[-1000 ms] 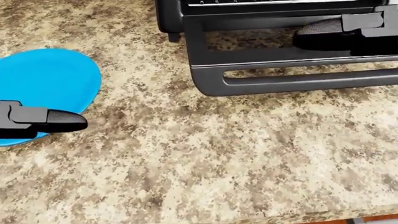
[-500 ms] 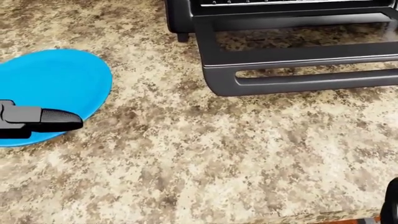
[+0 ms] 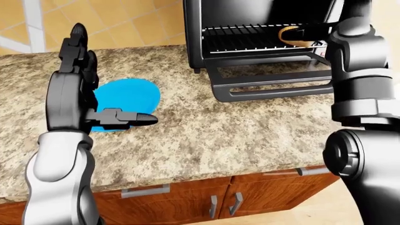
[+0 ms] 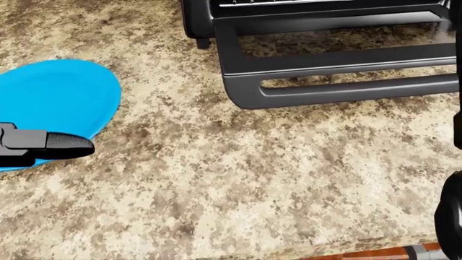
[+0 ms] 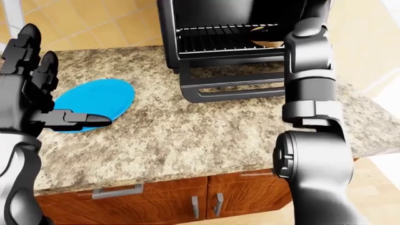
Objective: Pick the bread from the rack and place it on the plate on the counter.
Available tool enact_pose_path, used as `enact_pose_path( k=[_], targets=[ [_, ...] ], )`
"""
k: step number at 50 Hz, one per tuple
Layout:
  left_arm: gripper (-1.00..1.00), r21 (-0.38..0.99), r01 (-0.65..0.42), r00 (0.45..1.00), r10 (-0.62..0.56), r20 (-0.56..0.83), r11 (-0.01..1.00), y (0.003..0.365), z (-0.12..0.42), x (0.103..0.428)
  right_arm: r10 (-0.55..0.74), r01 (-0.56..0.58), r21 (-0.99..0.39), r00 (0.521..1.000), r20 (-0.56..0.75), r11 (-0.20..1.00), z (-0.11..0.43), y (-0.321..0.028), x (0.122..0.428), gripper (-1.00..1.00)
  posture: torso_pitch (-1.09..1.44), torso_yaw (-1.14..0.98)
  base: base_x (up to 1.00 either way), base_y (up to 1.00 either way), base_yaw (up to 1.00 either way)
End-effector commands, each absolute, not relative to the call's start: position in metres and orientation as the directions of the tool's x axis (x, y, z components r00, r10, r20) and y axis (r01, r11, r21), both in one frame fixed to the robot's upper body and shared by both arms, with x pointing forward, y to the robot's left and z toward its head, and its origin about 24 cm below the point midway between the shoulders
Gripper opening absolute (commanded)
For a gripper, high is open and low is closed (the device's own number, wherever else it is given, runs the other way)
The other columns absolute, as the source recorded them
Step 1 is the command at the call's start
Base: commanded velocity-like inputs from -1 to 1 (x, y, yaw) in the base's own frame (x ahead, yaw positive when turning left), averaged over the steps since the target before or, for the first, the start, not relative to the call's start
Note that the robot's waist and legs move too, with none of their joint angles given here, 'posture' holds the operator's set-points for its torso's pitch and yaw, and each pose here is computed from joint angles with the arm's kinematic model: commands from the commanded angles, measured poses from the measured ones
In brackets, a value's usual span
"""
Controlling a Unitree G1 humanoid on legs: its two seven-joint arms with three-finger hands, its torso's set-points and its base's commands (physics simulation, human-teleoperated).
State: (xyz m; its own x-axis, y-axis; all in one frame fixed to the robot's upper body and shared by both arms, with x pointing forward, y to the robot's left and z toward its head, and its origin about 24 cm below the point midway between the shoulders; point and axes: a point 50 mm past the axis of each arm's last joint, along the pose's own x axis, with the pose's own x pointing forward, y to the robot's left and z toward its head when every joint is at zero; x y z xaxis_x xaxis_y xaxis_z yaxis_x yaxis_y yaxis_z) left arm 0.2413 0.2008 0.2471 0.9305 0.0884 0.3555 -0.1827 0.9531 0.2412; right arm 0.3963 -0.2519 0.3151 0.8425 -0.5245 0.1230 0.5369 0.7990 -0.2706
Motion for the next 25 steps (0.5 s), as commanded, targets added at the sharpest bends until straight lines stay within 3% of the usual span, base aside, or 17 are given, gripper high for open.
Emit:
enact_pose_path(
  k=[1,25],
  targets=[
    [1.00,0.245,-0.204,0.900,0.083,0.427,0.948,0.200,0.259,0.236,-0.517,0.566,-0.223,0.820,0.244,0.793,0.344,-0.248,0.391,1.00,0.00,0.00,0.00,0.00,0.00],
    [1.00,0.250,-0.209,0.901,0.087,0.425,0.946,0.202,0.261,0.236,-0.543,0.571,-0.220,0.820,0.179,0.791,0.327,-0.245,0.407,1.00,0.00,0.00,0.00,0.00,0.00]
  ],
)
